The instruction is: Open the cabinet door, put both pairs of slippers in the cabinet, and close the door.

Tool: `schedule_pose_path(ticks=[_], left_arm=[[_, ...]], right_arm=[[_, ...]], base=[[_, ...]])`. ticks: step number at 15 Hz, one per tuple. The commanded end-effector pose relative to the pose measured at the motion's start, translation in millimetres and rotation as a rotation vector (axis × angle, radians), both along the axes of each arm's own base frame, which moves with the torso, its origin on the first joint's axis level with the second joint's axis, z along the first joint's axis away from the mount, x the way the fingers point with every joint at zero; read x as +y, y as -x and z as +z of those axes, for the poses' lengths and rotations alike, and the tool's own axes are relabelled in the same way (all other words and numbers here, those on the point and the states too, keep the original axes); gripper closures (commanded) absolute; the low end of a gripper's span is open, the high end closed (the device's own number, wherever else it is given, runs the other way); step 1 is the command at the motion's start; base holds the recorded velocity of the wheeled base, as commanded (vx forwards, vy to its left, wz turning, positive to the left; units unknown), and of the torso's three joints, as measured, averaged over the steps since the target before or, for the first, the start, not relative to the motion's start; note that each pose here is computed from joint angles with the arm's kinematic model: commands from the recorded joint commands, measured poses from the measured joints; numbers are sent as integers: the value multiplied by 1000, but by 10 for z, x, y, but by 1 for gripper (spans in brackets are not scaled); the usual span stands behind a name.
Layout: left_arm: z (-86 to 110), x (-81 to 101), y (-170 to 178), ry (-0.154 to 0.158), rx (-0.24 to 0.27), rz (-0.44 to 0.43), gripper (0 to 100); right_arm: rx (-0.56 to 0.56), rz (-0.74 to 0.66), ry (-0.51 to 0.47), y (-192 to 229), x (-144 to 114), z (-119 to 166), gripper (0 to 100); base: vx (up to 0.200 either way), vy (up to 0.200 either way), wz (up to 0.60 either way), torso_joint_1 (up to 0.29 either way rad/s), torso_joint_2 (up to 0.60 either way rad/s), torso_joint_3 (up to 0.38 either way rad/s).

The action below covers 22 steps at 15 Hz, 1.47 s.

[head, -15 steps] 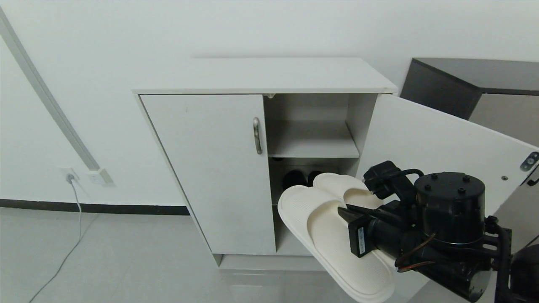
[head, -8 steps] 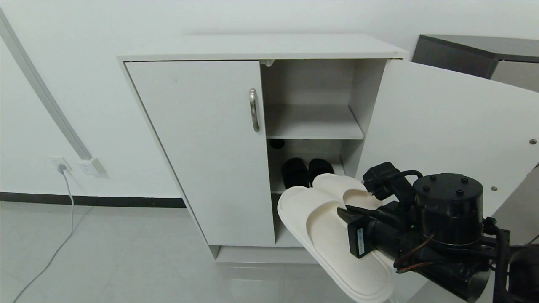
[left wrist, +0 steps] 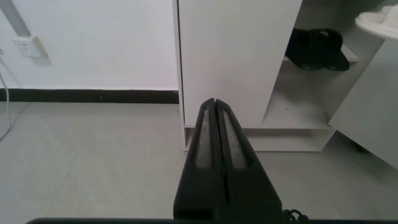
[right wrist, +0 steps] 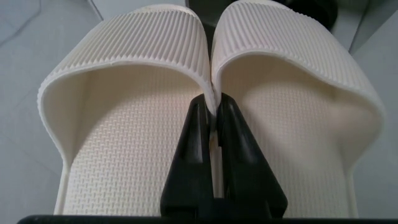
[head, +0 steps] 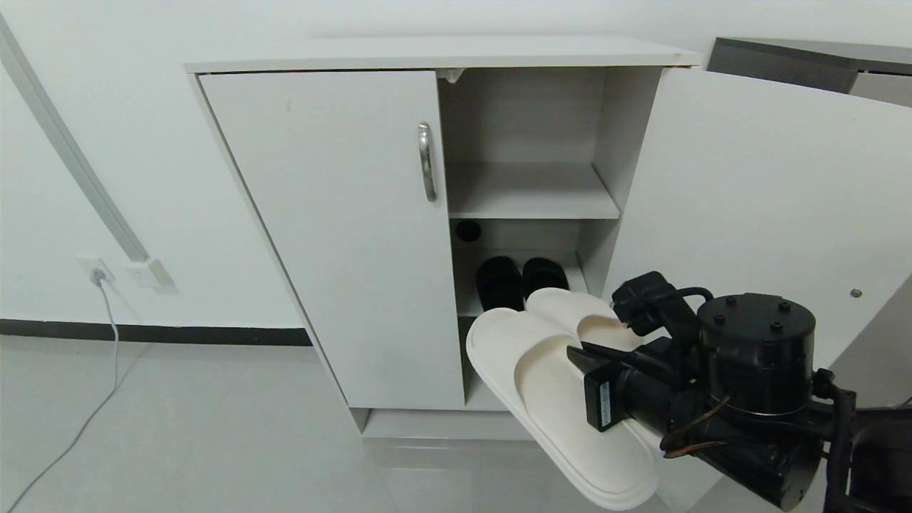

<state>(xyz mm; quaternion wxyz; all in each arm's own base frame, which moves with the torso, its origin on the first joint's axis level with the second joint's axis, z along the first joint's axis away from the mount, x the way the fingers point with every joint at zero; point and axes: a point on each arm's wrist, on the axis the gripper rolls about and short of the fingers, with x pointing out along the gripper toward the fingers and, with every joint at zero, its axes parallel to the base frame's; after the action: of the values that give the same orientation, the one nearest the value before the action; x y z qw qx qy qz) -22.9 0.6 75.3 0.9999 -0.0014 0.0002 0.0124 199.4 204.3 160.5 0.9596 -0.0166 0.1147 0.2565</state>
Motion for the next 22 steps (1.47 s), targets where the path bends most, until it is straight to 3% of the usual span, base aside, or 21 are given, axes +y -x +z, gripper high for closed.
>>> schedule_pose_path(ticks=[1,6,11,15,22], left_arm=[[0,0,-1,0,1,1,100],[0,0,-1,0,1,0,100],[0,0,-1,0,1,0,100],[0,0,-1,0,1,0,100],[0,0,-1,0,1,0,100]], right_arm=[[-2,6,17,2,81,-87,100],[-42,-216,9,-39,671,69,100],[15,-373,5,-167,789,658,100],[-20,-418,-39,-192,812,1007,100],[-17,-461,-31,-342,780,1096,100]], base=[[0,0,0,0,0,0],[0,0,0,0,0,0],[0,0,0,0,0,0],[0,0,0,0,0,0],[0,0,0,0,0,0]])
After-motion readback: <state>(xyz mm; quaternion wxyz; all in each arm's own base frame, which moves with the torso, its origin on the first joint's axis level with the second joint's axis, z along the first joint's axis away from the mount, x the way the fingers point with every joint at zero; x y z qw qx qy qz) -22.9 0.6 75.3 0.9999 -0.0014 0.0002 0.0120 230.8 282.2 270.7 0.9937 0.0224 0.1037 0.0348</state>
